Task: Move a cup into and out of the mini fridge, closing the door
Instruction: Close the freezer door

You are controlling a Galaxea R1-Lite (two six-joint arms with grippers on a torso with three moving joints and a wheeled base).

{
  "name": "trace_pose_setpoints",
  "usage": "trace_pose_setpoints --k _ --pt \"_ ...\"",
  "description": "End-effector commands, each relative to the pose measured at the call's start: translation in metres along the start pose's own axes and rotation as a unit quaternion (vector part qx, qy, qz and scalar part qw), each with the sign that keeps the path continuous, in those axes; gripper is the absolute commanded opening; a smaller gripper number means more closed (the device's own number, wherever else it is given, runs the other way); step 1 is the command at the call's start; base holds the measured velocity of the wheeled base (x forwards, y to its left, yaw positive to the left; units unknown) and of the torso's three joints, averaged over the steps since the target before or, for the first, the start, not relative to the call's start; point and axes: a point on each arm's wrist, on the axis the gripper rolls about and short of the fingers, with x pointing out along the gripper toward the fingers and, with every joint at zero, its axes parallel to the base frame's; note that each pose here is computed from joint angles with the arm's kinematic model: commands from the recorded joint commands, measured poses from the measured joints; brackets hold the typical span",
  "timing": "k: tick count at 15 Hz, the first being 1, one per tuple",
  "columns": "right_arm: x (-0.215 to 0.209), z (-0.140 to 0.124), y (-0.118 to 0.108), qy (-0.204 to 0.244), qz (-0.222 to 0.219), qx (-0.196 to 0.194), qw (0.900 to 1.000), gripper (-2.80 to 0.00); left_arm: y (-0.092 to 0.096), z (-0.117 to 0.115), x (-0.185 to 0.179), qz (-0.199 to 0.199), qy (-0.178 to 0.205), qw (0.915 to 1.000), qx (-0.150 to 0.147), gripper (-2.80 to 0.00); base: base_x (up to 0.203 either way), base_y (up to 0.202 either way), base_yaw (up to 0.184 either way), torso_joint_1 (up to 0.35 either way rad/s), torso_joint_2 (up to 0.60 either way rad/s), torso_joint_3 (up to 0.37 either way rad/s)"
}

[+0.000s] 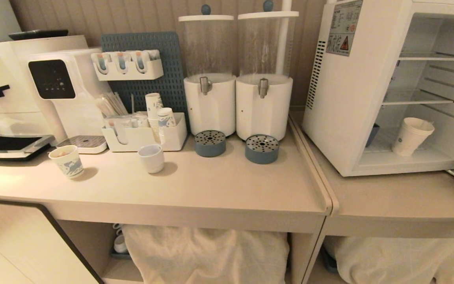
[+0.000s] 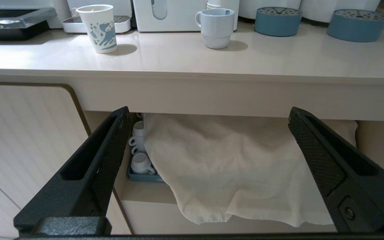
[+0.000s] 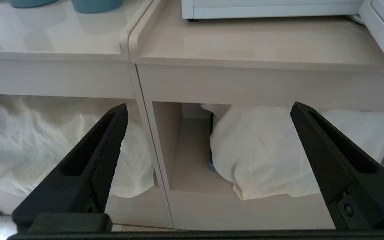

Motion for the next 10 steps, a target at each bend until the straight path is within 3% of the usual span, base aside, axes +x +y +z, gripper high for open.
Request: trace_pose_setpoints --k 1,8,10 --pt "0.0001 0.0000 0.0000 0.001 0.000 0.000 1.000 0.00 0.0000 -0.0051 0.0012 0.000 0.009 1.0000 0.000 0.00 -0.133 0.000 0.002 0.007 0.01 0.002" --pt "0.0001 0.0002 0.0000 0.000 0.000 0.002 1.000 0.00 0.0000 -0.0051 0.0012 0.000 0.009 1.0000 0.000 0.00 -0.191 0.000 0.001 0.003 0.00 0.003" --pt "0.0002 -0.0002 0.0000 0.001 -0.001 0.002 1.000 0.00 0.0000 -0.0051 0.0013 0.000 0.009 1.0000 0.000 0.00 -0.101 0.000 -0.002 -0.002 0.00 0.006"
